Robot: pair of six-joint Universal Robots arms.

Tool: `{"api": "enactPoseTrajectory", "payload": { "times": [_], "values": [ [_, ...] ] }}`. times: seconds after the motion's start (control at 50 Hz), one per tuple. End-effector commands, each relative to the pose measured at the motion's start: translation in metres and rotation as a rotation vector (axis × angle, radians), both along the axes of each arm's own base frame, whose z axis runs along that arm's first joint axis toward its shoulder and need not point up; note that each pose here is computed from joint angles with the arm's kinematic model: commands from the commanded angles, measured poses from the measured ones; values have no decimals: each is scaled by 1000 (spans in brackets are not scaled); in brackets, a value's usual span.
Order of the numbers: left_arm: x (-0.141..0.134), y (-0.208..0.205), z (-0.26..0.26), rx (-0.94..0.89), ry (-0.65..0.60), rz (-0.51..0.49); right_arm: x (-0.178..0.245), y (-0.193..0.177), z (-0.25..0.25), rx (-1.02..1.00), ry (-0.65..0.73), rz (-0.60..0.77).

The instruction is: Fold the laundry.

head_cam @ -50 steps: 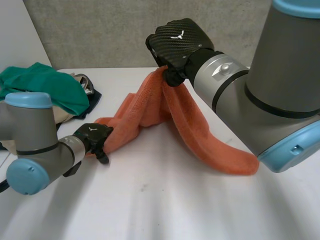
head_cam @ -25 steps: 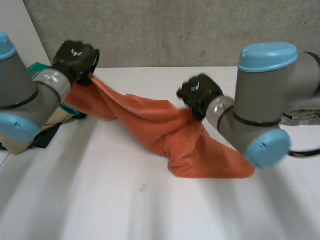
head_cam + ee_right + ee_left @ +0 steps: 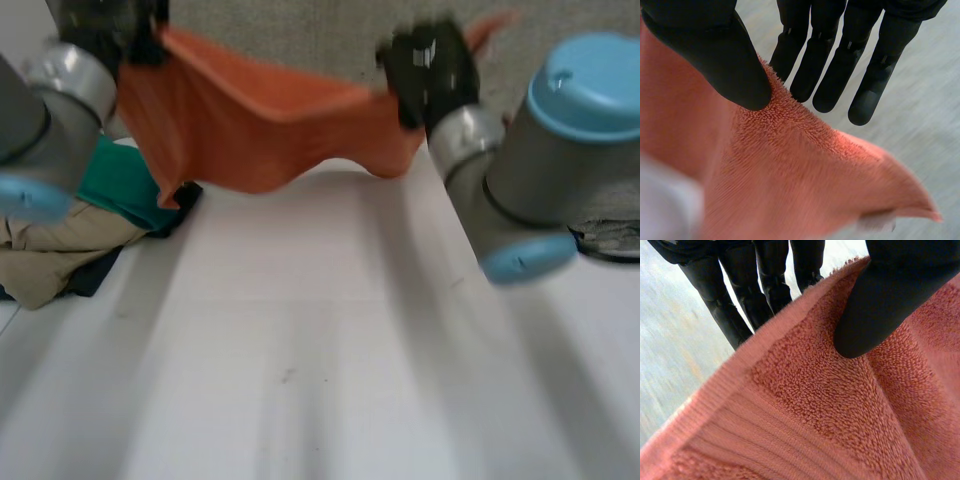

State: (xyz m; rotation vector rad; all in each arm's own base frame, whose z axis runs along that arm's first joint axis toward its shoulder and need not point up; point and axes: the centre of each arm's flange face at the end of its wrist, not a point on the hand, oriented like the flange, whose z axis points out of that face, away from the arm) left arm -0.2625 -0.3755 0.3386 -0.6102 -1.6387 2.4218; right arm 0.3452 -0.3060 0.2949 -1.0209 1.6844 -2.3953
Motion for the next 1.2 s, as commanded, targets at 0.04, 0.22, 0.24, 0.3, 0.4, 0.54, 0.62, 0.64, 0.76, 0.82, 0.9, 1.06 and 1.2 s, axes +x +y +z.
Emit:
{"api": "enactPoseTrajectory", "payload": {
  "times": [0.04,0.22,0.24,0.3,0.4,0.54,0.62,0.64,0.76,0.82,0.9,1.06,1.2],
  "values": [
    [4,34,-102,220,-254,-56,-27,45,-100,398,220,49],
    [13,44,-129,290,-337,-63,-38,24,-116,452,216,-17],
    [15,44,-127,303,-336,-58,-43,17,-109,450,192,-42],
    [16,49,-122,321,-334,-62,-51,10,-96,451,156,-70],
    [16,65,-90,312,-330,-75,-75,-4,-76,493,63,-136],
    [6,88,-49,287,-301,-112,-86,-4,-85,649,-34,-136],
    [-1,102,-26,273,-273,-141,-83,11,-100,796,-93,-97],
    [-5,106,-18,270,-265,-150,-80,18,-107,850,-126,-87],
    [-15,122,9,261,-254,-162,-60,32,-122,889,-267,-41],
    [-18,130,26,246,-246,-153,-47,30,-130,852,-343,-30],
    [-20,140,46,223,-233,-143,-36,21,-143,806,-400,-62],
    [-16,161,88,155,-175,-143,-33,-15,-163,726,-442,-198],
    [3,187,128,85,-85,-142,-47,-53,-162,656,-458,-271]
  ]
}}
